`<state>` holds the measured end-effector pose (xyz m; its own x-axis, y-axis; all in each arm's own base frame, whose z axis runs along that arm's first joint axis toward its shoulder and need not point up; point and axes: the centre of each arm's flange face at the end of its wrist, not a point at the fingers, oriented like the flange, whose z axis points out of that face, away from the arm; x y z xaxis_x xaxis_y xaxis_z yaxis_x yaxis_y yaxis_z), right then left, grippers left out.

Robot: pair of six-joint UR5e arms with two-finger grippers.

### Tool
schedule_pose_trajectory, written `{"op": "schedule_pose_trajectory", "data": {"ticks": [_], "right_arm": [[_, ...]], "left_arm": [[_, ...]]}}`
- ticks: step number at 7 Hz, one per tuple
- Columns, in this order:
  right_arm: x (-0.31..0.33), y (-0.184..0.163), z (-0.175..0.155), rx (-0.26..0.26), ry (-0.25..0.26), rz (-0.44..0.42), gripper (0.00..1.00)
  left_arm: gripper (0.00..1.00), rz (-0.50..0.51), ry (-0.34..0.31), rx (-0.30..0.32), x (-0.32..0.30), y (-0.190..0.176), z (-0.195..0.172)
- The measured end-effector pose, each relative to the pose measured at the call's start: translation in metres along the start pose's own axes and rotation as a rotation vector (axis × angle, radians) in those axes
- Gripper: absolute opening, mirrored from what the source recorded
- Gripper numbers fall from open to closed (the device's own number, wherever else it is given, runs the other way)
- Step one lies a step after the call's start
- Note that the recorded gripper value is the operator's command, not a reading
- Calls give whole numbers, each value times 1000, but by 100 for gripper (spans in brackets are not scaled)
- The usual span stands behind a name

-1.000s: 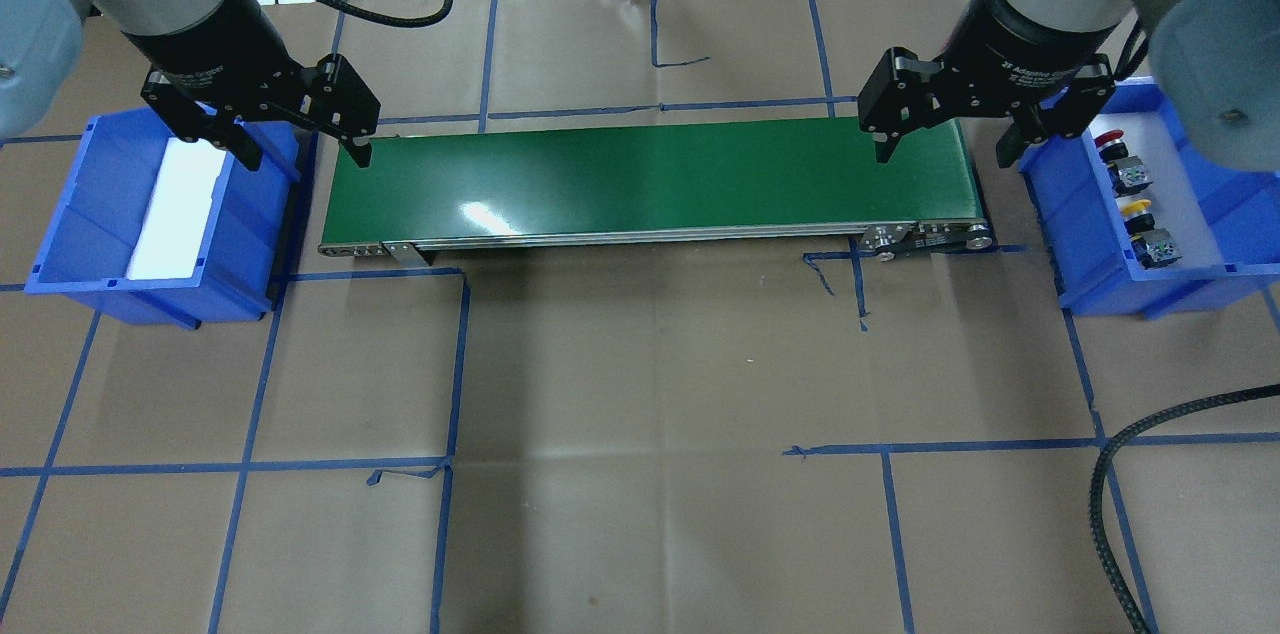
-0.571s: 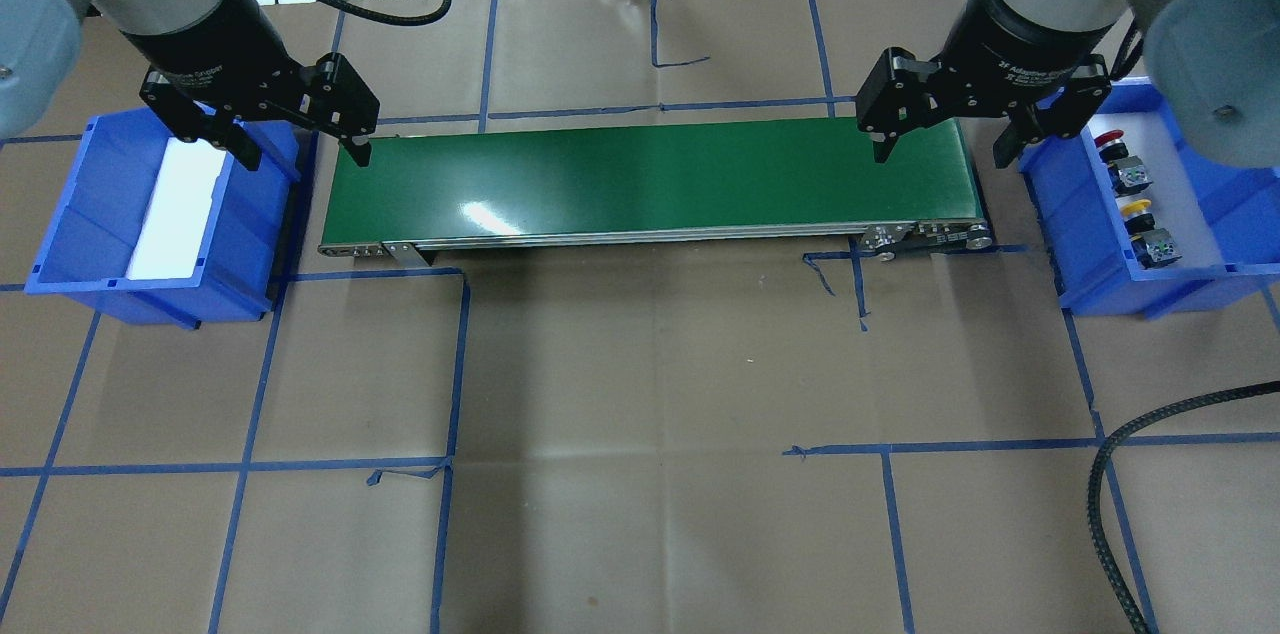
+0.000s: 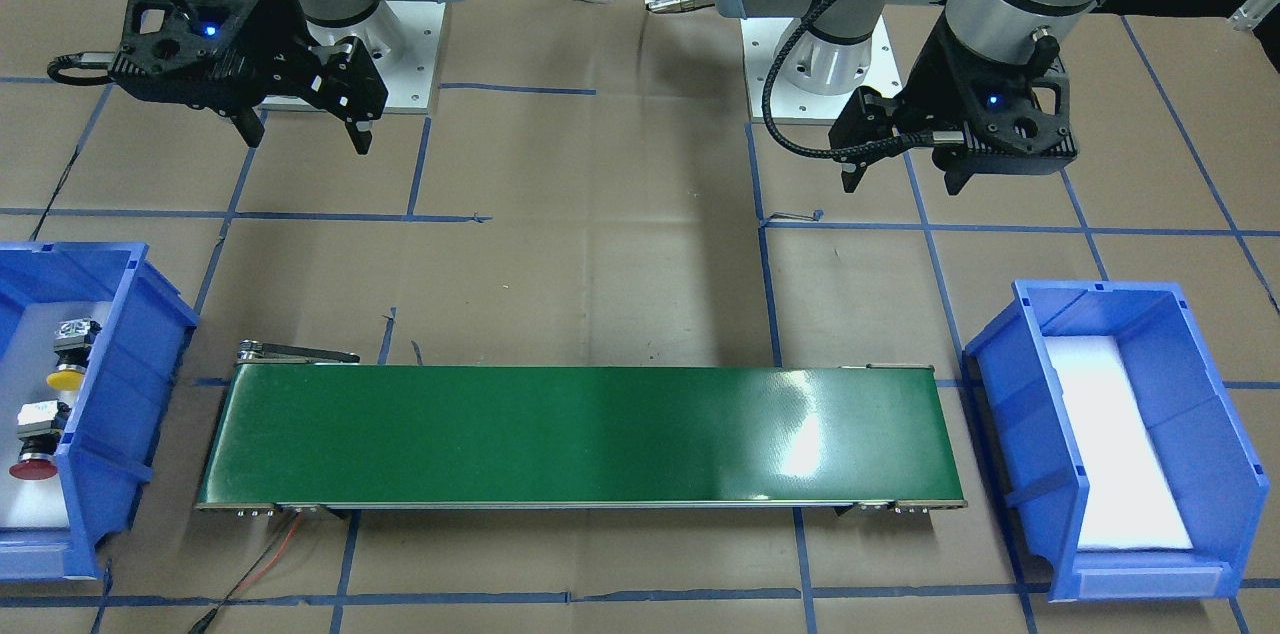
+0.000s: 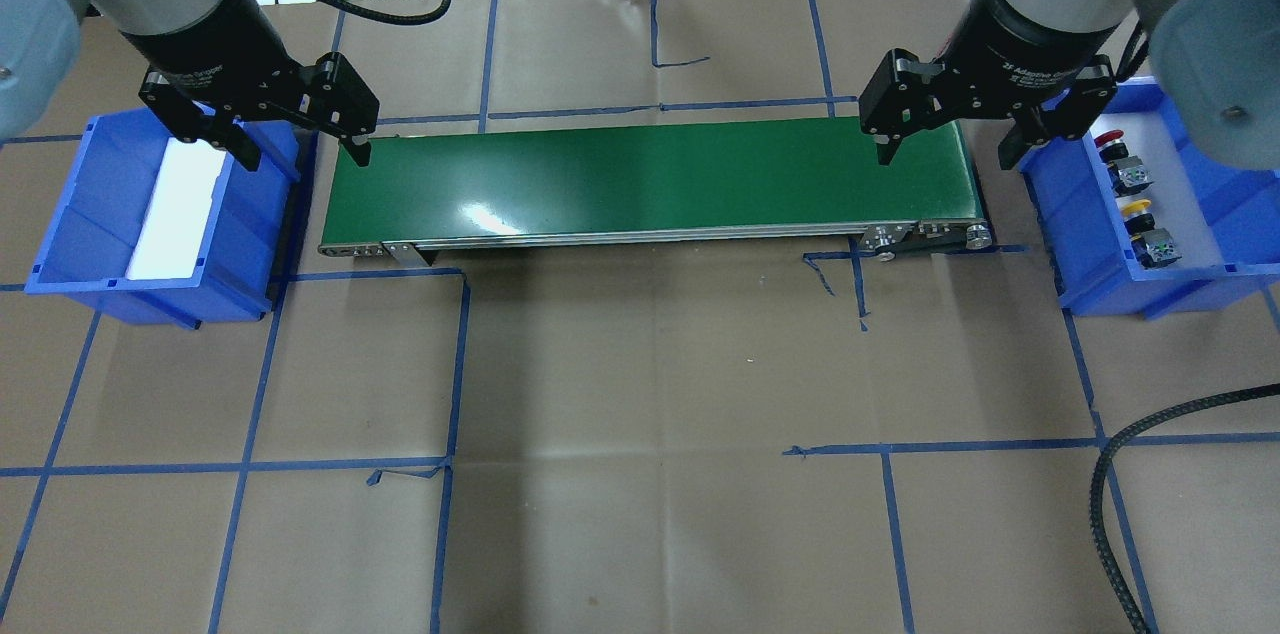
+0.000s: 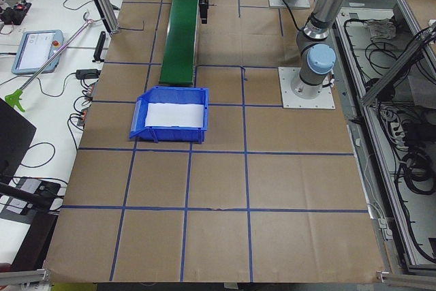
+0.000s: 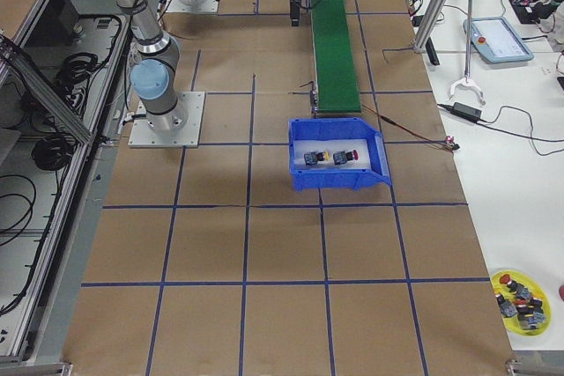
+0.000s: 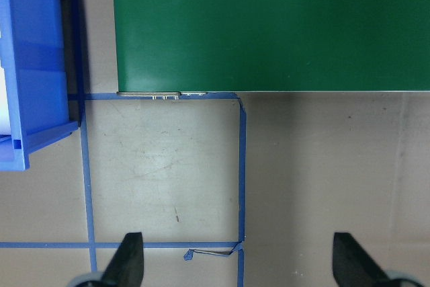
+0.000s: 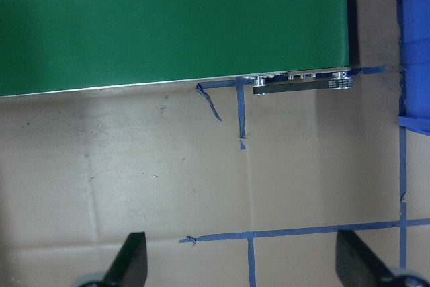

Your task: Transport two buttons from left to right

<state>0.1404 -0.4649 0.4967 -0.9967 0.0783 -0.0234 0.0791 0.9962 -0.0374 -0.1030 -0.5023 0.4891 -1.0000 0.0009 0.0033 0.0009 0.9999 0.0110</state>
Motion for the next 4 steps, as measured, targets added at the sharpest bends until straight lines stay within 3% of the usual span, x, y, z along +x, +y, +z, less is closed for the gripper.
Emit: {"op": "schedule_pose_trajectory", "data": {"ticks": [4], "right_arm": [[1, -3, 3, -4, 3, 1, 100]], "left_arm": [[100, 1, -1, -1, 0, 0, 0]]}}
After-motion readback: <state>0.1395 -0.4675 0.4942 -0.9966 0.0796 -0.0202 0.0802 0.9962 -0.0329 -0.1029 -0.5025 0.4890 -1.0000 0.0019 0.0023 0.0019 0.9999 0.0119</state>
